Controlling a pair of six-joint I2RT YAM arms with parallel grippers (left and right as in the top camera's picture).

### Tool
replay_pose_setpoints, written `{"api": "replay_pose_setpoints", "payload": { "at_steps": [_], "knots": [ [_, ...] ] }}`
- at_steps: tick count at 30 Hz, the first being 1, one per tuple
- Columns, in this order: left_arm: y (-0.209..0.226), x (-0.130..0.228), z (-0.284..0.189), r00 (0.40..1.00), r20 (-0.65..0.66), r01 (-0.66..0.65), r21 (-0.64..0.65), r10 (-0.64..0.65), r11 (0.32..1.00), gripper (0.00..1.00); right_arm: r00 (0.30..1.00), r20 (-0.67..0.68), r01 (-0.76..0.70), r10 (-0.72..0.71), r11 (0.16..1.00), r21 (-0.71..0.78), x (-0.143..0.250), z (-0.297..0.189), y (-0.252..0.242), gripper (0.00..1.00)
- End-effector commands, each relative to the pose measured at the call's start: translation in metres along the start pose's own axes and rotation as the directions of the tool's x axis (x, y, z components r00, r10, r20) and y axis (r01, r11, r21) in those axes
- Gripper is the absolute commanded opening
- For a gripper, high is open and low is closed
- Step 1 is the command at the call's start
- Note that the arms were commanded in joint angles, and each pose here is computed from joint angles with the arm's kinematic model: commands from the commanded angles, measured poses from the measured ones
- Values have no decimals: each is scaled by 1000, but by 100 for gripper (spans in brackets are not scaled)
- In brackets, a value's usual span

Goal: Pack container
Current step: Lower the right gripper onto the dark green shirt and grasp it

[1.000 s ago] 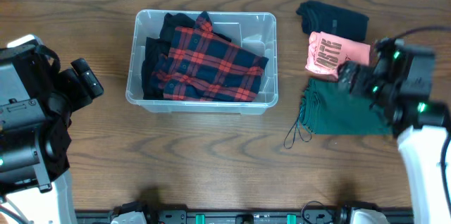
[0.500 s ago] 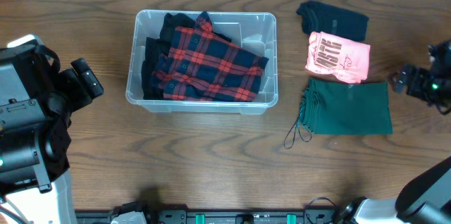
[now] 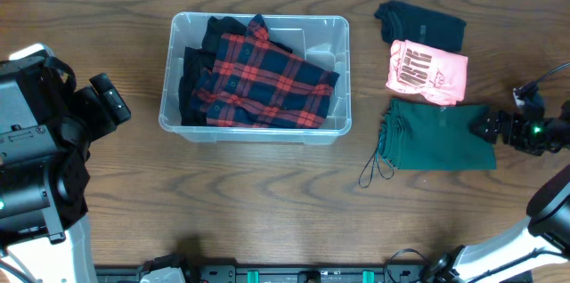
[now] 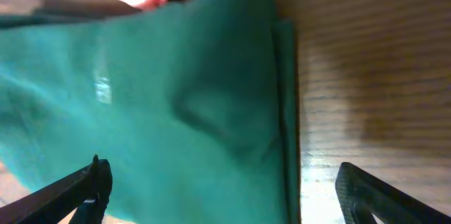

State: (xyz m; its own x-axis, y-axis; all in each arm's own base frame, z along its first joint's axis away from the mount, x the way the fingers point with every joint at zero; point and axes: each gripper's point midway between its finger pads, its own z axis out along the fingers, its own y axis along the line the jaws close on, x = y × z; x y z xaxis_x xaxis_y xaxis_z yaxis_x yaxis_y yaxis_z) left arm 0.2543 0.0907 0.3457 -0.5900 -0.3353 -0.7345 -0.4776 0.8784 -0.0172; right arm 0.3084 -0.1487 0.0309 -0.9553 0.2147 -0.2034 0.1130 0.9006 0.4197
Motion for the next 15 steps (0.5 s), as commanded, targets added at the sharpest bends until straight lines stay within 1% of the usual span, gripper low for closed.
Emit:
{"api": "replay_pose_setpoints", "payload": {
  "at_steps": [1,3,4,7,9,11,14,15],
  "knots": [
    [3,-1,0,1000,2,16,-12,-16,1000,98,999,-37,33,-33,999,-3,3,12,-5,98],
    [3,-1,0,1000,2,16,-12,-16,1000,98,998,-59,20,-21,1000,-15,7,20,-6,96],
    [3,-1,0,1000,2,16,-12,-16,1000,98,997,-76,7,-9,1000,-24,10,25,-5,98],
    [3,-1,0,1000,2,16,-12,-16,1000,98,992,-128,-22,17,999,-36,19,35,-3,93],
    [3,-1,0,1000,2,16,-12,-16,1000,98,987,-158,-25,17,998,-50,24,42,1,87],
    [3,-1,0,1000,2,16,-12,-16,1000,98,981,-194,-27,13,997,-67,29,49,7,77],
    [3,-1,0,1000,2,16,-12,-16,1000,98,969,-248,-31,8,996,-88,38,58,16,70],
    [3,-1,0,1000,2,16,-12,-16,1000,98,962,-274,-32,4,995,-97,42,64,19,63]
  ]
}}
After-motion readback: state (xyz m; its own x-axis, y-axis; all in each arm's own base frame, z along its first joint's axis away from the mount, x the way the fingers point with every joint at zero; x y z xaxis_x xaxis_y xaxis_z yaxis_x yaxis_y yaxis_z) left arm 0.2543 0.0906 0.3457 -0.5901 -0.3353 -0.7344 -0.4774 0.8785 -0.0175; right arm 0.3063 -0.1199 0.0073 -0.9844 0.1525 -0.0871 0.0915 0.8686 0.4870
